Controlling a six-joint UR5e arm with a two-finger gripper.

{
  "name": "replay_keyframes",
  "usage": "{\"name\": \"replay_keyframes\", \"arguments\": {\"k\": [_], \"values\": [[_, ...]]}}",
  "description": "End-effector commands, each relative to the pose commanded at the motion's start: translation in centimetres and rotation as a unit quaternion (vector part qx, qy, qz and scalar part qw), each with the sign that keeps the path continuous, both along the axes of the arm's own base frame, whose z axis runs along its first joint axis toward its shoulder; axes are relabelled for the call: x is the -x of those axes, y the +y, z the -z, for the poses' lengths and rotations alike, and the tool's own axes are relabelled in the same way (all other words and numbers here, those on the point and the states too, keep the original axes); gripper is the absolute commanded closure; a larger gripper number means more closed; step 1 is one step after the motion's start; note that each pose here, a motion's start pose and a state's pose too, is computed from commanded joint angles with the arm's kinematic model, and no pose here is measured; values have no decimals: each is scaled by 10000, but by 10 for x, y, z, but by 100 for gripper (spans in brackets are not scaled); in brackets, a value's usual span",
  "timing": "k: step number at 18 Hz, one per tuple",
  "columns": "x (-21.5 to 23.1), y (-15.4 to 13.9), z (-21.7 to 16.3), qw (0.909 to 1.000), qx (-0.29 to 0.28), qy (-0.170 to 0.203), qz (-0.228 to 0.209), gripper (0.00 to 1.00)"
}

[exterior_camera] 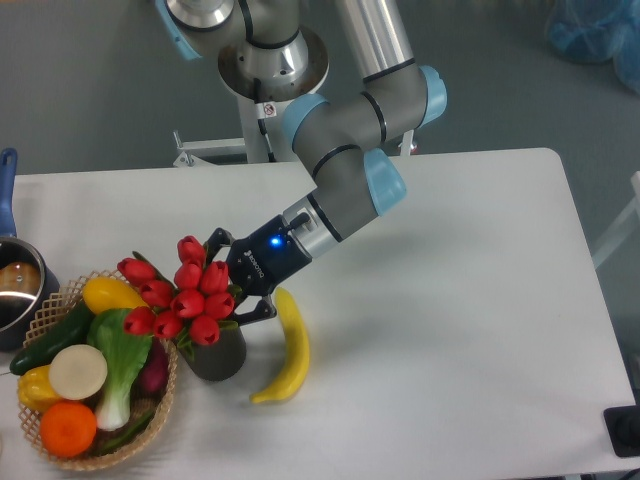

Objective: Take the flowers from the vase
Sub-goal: 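Close the gripper around the tulip stems just below the blooms, then lift the gripped tulips straight up out of the grey vase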

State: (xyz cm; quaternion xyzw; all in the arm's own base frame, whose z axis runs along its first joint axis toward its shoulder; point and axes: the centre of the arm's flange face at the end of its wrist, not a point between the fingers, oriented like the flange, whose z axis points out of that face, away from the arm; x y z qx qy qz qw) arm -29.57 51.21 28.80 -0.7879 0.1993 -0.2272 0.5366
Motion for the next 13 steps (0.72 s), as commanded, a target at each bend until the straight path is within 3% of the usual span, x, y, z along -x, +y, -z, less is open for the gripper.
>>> {"name": "replay_keyframes", "arguments": {"k": [13], "values": [[4,-18,-51,9965,-748,-326,-196,52]]}}
